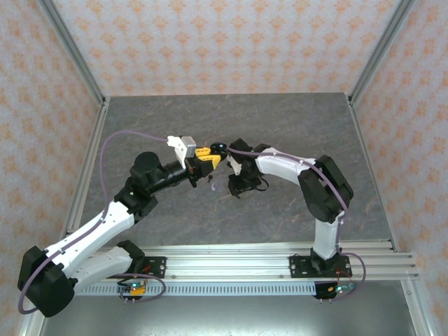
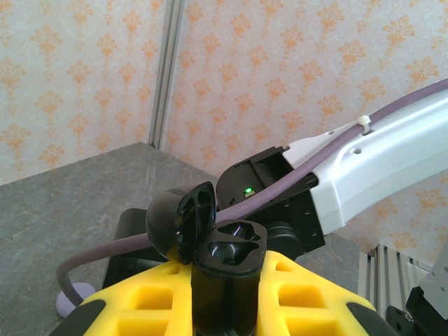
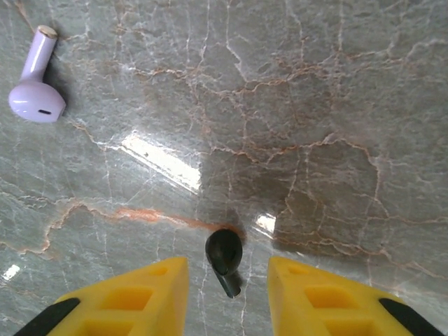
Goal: Insert wireless bluetooth earbuds into charging case
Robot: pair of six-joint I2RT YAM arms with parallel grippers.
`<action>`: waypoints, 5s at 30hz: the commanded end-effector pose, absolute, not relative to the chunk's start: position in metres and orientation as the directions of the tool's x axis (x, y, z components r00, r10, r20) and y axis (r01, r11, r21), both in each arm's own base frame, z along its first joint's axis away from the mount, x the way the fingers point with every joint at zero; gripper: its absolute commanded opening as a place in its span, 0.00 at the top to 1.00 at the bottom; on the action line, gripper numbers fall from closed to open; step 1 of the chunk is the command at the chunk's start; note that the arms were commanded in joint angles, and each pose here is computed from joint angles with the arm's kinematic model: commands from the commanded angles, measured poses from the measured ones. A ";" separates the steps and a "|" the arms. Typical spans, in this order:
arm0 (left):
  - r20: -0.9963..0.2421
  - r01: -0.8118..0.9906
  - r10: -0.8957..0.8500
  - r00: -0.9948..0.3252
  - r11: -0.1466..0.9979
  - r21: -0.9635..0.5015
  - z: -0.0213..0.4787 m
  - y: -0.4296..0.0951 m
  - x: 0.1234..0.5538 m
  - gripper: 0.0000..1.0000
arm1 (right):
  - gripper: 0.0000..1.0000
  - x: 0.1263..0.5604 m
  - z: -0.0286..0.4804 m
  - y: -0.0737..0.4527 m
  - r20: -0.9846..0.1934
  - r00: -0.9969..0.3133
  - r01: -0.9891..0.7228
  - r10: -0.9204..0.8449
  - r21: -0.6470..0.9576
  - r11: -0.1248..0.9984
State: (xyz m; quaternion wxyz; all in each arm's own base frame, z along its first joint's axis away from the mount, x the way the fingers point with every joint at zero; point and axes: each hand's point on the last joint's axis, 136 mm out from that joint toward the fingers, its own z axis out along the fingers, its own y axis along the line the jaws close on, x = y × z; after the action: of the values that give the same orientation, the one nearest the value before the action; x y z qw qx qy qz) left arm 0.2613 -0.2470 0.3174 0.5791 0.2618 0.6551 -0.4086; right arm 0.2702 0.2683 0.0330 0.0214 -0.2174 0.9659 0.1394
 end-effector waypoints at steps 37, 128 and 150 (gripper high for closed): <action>-0.977 0.817 -0.149 -0.153 0.537 -0.210 0.335 -0.242 0.255 0.86 | 0.75 0.265 0.010 0.259 -0.007 -0.880 -0.474 -0.476 0.102 0.875; -0.903 0.798 -0.311 -0.295 0.440 -0.412 0.304 -0.302 0.308 0.90 | 0.82 0.299 0.345 0.243 -0.657 -0.704 -0.502 0.268 0.729 0.466; -0.912 0.812 -0.271 -0.308 0.424 -0.400 0.306 -0.314 0.303 0.90 | 0.82 0.299 0.335 0.245 -0.648 -0.719 -0.488 0.252 0.728 0.481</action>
State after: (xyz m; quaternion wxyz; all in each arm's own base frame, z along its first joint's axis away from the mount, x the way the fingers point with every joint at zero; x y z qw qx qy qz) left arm 0.3055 -0.3100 0.2895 0.5382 0.2001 0.6568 -0.4887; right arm 0.2989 0.2421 0.3243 0.3533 -0.0626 0.7846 0.5057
